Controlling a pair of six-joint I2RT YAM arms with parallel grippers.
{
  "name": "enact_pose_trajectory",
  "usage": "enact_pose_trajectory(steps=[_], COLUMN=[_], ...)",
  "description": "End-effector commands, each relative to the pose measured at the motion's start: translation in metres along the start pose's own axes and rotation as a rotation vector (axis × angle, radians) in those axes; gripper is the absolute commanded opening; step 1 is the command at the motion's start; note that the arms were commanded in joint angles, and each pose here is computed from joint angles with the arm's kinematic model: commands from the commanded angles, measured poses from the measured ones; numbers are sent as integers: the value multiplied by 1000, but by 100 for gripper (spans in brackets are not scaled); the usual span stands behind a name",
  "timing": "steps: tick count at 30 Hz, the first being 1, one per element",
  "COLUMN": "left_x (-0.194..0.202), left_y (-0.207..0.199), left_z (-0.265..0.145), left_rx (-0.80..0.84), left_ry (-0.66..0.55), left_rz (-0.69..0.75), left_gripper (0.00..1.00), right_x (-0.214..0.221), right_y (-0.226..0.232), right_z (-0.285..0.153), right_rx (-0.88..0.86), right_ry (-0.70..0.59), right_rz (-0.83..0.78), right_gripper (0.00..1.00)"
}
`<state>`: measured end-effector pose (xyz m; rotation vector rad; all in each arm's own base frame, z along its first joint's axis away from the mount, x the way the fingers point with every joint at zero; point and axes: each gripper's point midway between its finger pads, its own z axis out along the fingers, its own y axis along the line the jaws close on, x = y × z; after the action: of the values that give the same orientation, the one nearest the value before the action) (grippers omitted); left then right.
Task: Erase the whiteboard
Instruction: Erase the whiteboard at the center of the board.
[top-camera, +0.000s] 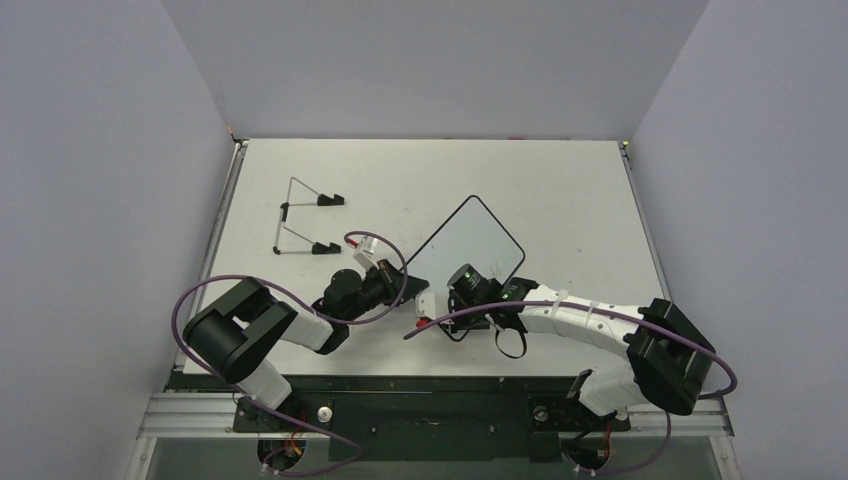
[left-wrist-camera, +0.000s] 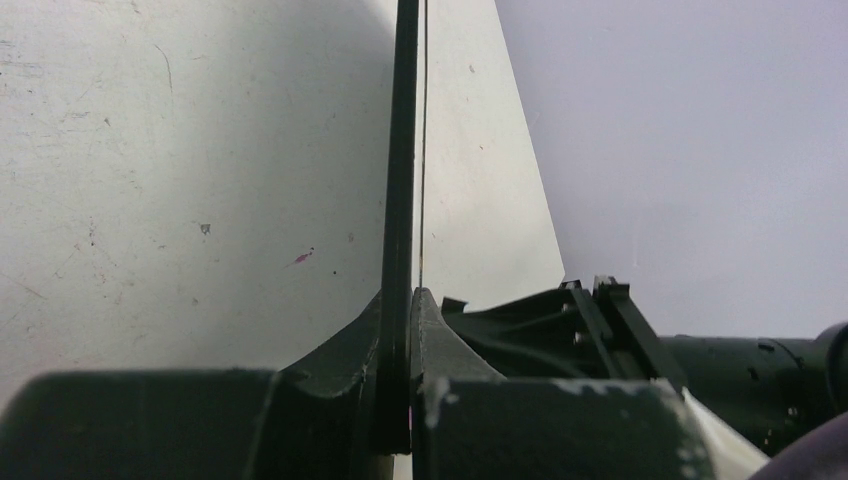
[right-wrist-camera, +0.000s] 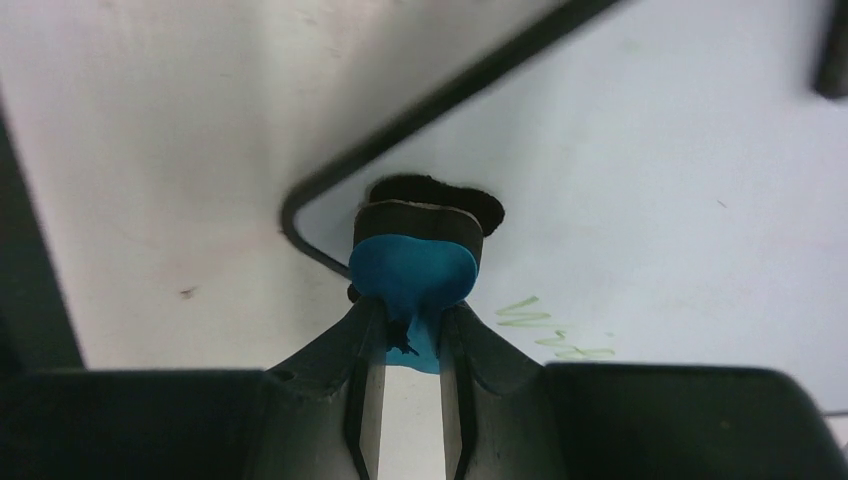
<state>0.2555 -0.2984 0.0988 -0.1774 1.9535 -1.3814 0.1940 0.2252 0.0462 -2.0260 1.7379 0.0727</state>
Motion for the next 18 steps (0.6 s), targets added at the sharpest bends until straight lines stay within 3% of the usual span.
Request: enact_pose_trajectory(steps=[1, 6, 12, 18], left_x=[-8, -9, -8, -5], left_y=[-22, -21, -21, -22], left_z=[-1, -3, -2, -1], left_rx=[93, 89, 100, 115], left_ry=[-27, -32, -26, -15], left_rz=[9, 15, 16, 8], left_gripper=[0, 0, 0, 0], right_x=[-5, -6, 3, 2], right_y=[48, 46, -8, 0], right_z=[7, 7, 0, 3], right_rx=[-192, -188, -6, -34], right_ry=[8, 17, -18, -15], right_rz=[-173, -161, 94, 53], right_gripper=[0, 0, 0, 0])
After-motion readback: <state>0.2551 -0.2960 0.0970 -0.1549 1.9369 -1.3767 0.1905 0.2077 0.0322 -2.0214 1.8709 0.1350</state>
